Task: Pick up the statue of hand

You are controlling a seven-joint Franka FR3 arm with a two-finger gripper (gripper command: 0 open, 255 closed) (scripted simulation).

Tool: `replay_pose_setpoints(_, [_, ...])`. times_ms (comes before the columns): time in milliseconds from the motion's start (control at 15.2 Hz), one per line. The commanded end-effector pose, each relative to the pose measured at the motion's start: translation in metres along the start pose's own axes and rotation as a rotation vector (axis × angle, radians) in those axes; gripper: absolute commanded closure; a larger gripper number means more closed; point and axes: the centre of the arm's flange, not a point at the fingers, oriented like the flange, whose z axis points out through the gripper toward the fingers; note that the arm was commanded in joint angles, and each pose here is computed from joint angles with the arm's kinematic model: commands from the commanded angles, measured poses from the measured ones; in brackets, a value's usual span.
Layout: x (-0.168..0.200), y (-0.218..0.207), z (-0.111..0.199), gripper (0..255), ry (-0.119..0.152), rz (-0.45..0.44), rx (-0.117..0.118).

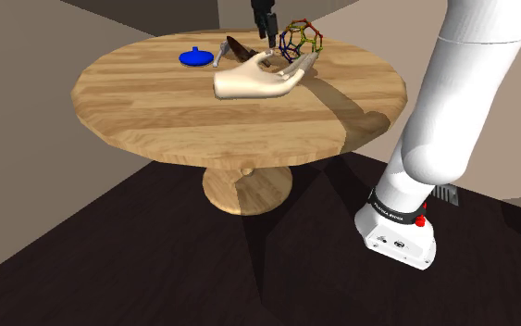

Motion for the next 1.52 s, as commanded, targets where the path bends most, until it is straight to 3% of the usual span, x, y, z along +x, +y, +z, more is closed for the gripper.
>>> replay_pose_setpoints(0, [0.007,0.006,0.004,0,0.002,-0.028,-0.004])
replay_pose_setpoints(528, [0.014,0.003,0.038,0,0.002,-0.028,-0.004])
replay_pose_setpoints(594, [0.013,0.003,0.037,255,0.002,-0.028,-0.004])
replay_pose_setpoints(1188, [0.014,0.003,0.038,255,0.002,-0.028,-0.004])
replay_pose_setpoints(1452, [0.010,0.005,0.018,255,0.002,-0.028,-0.004])
